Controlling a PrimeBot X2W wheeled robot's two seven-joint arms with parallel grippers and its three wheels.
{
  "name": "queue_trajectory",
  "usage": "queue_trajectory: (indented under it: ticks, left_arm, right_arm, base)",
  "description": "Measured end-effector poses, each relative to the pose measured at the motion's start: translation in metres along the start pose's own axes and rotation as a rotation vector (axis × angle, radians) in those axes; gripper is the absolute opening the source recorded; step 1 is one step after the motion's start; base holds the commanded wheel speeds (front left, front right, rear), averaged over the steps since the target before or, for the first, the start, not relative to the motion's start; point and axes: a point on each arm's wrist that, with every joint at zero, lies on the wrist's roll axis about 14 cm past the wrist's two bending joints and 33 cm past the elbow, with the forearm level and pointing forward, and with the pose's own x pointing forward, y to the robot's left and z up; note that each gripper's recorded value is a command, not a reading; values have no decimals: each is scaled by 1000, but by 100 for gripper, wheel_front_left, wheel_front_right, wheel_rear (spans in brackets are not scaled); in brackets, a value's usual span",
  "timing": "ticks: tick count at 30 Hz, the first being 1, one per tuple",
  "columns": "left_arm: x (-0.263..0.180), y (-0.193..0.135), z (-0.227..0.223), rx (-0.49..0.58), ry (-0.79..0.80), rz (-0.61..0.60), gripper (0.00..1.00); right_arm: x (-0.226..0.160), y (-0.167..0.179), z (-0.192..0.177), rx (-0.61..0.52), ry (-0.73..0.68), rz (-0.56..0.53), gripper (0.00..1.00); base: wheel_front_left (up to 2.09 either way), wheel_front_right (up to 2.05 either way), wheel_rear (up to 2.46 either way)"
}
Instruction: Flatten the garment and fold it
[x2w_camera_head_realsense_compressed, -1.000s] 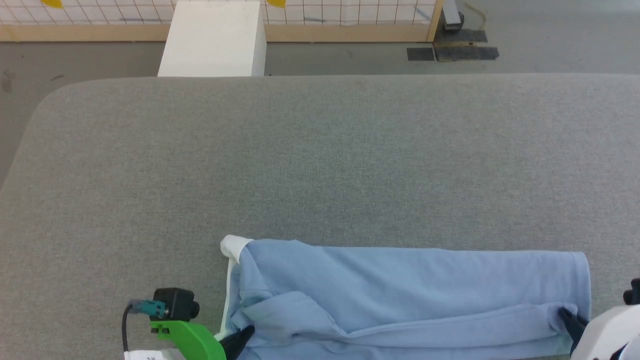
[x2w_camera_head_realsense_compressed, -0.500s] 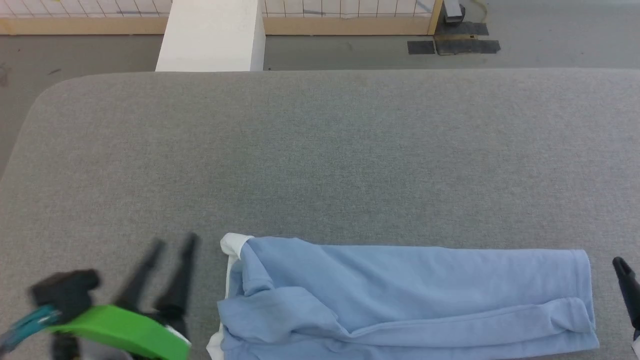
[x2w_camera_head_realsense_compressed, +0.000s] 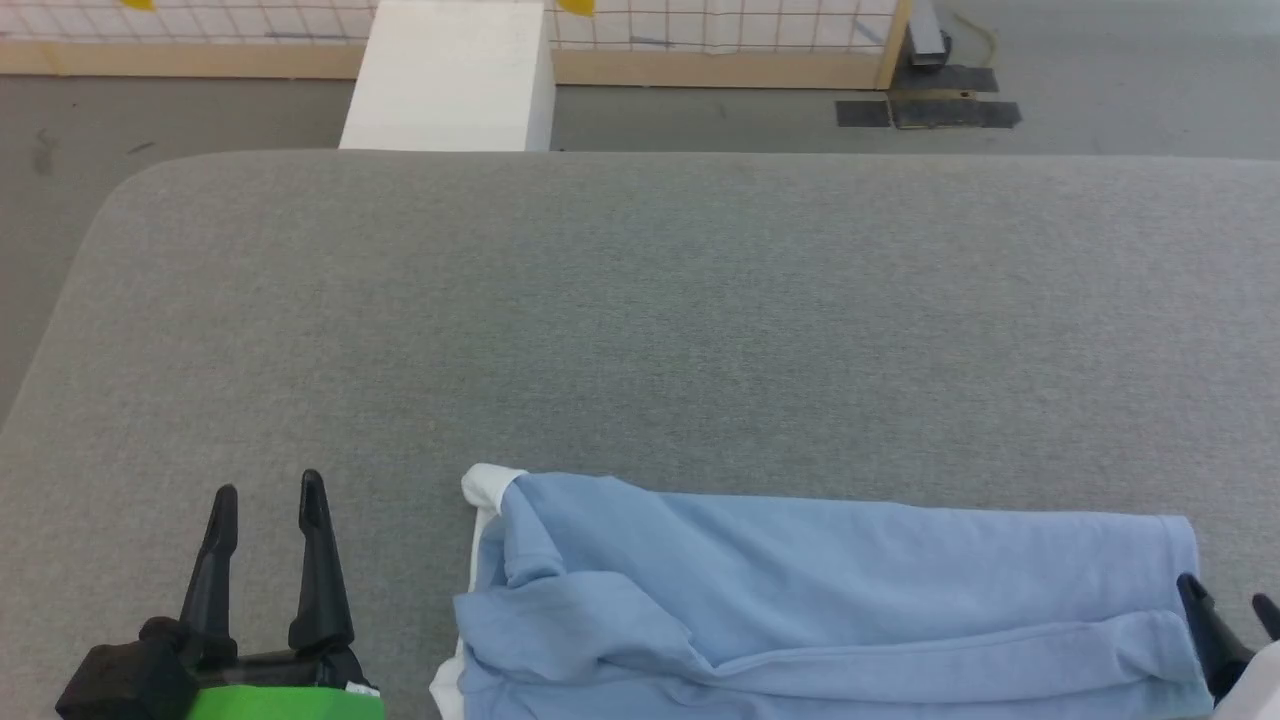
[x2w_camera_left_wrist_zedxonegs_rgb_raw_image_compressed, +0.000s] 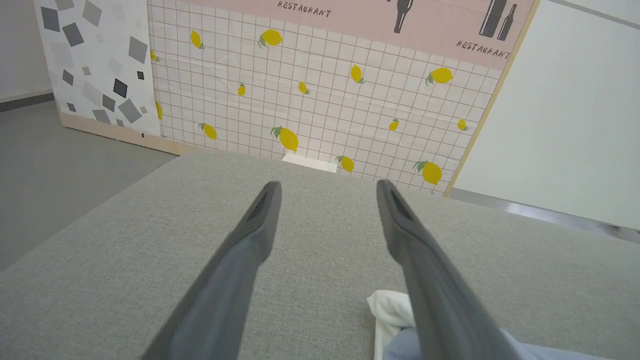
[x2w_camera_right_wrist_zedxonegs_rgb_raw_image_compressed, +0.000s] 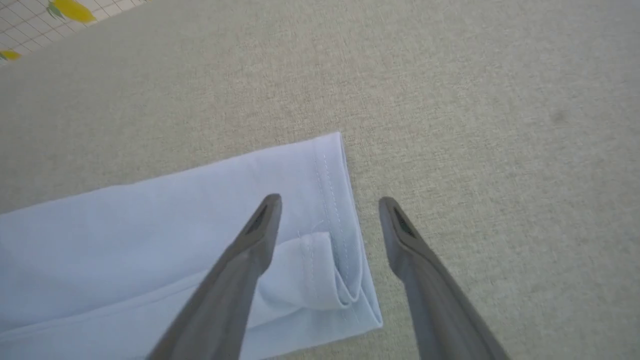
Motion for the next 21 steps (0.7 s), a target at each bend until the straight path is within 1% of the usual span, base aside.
queue_trajectory:
  ticks: [9, 15, 17, 18, 19, 20, 21]
  left_arm:
    - [2, 2, -1, 22, 0, -12, 100]
    - [5, 0, -3, 23, 6, -24, 100]
    - [6, -2, -4, 19, 9, -30, 100]
    - [8, -3, -3, 18, 7, -33, 100]
    - [9, -4, -3, 17, 4, -37, 100]
    - [10, -6, -3, 15, 4, -40, 100]
    - [11, -7, -4, 11, 7, -43, 100]
  right_arm:
    - [22, -5, -37, -18, 155, -10, 100]
    - [34, -5, -47, -26, 201, -9, 100]
    - [36, -5, -51, -13, 220, -6, 100]
    - [37, -3, -52, -5, 228, -1, 49]
    - [37, -3, -52, 7, 234, 1, 42]
    - [38, -3, -53, 15, 239, 3, 0]
    - [37, -2, -54, 17, 253, 8, 0]
  base:
    - [0, 0, 0]
    - [0, 0, 0]
    - [0, 0, 0]
    - [0, 0, 0]
    - [0, 0, 0]
    - [0, 0, 0]
    - [0, 0, 0]
